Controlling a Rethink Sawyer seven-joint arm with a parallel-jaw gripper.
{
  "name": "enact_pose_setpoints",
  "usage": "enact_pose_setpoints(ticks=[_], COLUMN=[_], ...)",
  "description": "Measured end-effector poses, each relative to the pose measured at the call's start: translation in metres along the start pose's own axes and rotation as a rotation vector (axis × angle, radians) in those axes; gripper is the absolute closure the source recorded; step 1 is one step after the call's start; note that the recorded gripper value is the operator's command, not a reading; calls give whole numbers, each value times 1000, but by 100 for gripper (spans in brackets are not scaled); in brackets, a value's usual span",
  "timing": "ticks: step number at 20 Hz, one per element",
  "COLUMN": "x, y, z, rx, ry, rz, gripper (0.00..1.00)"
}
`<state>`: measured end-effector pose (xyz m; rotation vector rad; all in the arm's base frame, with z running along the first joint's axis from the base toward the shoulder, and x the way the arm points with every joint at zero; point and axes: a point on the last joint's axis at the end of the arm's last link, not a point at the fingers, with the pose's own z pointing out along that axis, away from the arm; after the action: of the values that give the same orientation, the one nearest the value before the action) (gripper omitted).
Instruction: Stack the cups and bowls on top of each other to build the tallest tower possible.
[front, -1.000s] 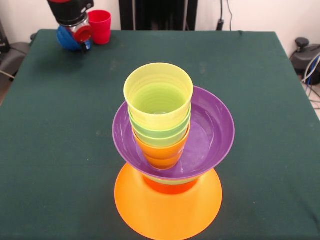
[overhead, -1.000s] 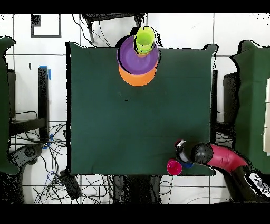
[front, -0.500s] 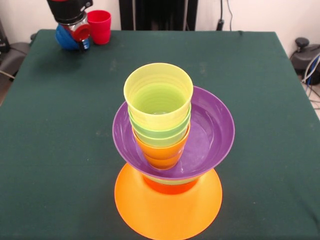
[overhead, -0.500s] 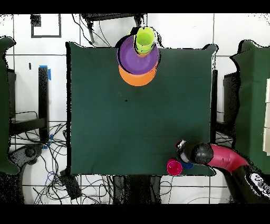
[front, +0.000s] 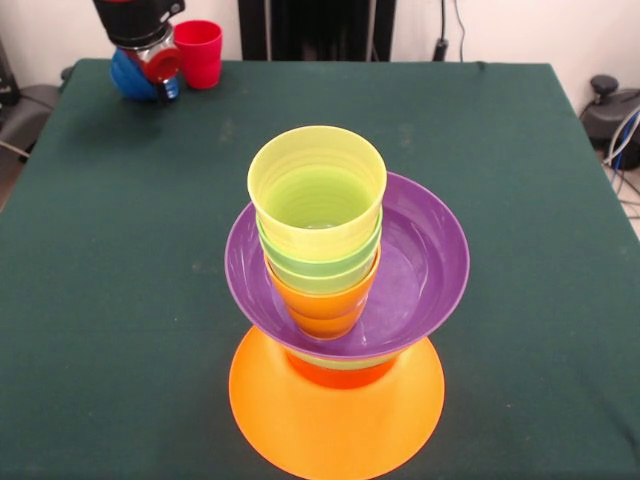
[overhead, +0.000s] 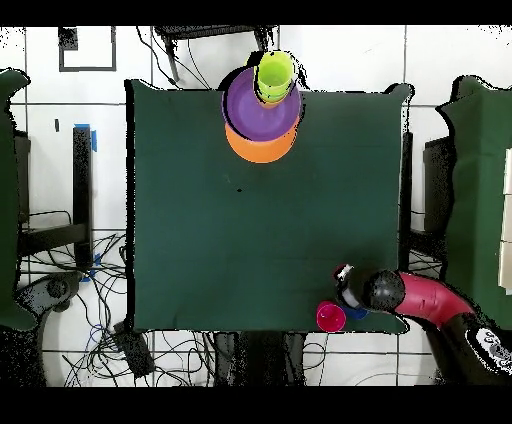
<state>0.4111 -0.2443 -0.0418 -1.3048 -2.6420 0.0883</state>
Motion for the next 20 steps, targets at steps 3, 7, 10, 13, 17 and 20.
enact_pose_setpoints(ticks=[3,7,10,13,17,20], x=[-3,-11,-15,-22,-28,-32], y=[1,7,11,20,28,35], z=[-4,-18,-29,-45,-61,-75], rx=[-5,-9,-8,-16,-23,-25], ry=[-7,-16,-22,-43,-62,-70], rz=[0,-2,-8,-18,-25,-32], gripper=[100,100,100,100,100,100])
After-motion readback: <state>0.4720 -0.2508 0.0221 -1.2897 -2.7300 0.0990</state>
